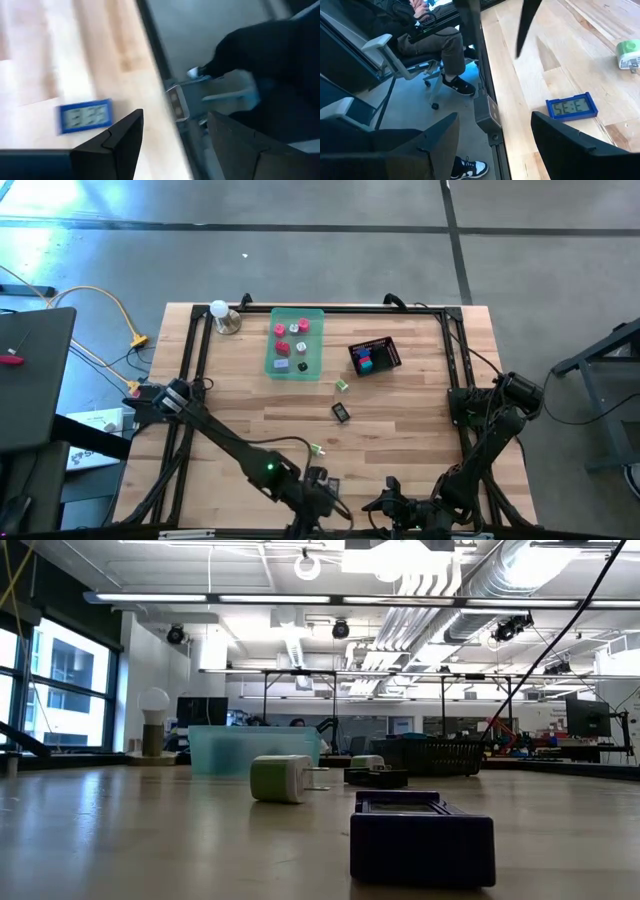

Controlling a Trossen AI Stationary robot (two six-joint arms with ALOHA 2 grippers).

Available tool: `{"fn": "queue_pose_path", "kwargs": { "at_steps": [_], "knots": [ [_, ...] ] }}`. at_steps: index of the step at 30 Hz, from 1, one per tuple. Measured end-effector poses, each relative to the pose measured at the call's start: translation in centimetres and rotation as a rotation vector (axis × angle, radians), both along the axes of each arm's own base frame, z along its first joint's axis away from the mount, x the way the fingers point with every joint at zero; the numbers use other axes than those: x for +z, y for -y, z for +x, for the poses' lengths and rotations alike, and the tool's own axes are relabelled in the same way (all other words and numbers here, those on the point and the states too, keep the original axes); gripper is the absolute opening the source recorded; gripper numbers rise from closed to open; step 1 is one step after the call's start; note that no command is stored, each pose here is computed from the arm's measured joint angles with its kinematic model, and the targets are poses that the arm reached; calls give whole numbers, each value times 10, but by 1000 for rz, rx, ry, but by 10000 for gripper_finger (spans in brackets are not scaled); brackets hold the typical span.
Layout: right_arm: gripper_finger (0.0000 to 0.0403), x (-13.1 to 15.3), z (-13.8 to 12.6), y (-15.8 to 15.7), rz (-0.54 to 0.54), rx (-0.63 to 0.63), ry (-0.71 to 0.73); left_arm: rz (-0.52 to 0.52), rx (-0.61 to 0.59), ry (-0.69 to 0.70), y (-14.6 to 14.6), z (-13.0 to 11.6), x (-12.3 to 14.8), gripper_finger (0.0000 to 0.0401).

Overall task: Pick & Place Office items
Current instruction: Put the dark blue digital clock into the black bin

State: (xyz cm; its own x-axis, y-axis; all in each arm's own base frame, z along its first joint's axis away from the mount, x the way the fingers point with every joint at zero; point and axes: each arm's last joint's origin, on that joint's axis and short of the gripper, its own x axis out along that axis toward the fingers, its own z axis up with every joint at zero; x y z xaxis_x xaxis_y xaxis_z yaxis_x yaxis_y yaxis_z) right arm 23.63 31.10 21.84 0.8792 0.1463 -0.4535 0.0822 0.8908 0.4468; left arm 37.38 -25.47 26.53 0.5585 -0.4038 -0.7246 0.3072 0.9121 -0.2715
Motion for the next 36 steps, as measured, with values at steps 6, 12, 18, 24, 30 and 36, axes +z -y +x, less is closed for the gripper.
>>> {"fn": "queue_pose_path", "kwargs": {
  "at_steps": [6,12,18,24,30,36],
  "knots": [
    [235,0,0,0,-23,12,4,128,3,-29,-16,5,0,215],
    [235,0,-1,-1,-21,16,3,209,-44,-59,-20,17,-25,215],
    [235,1,0,-3,-82,124,9,211,-44,-53,5,0,-25,215],
    [235,15,25,3,-160,358,143,260,-61,-78,31,-26,-26,215],
    [235,14,45,21,-254,425,151,338,16,-177,30,-50,-21,215],
    [235,33,63,33,-349,412,78,449,52,-147,37,-75,-10,215]
  ]
}}
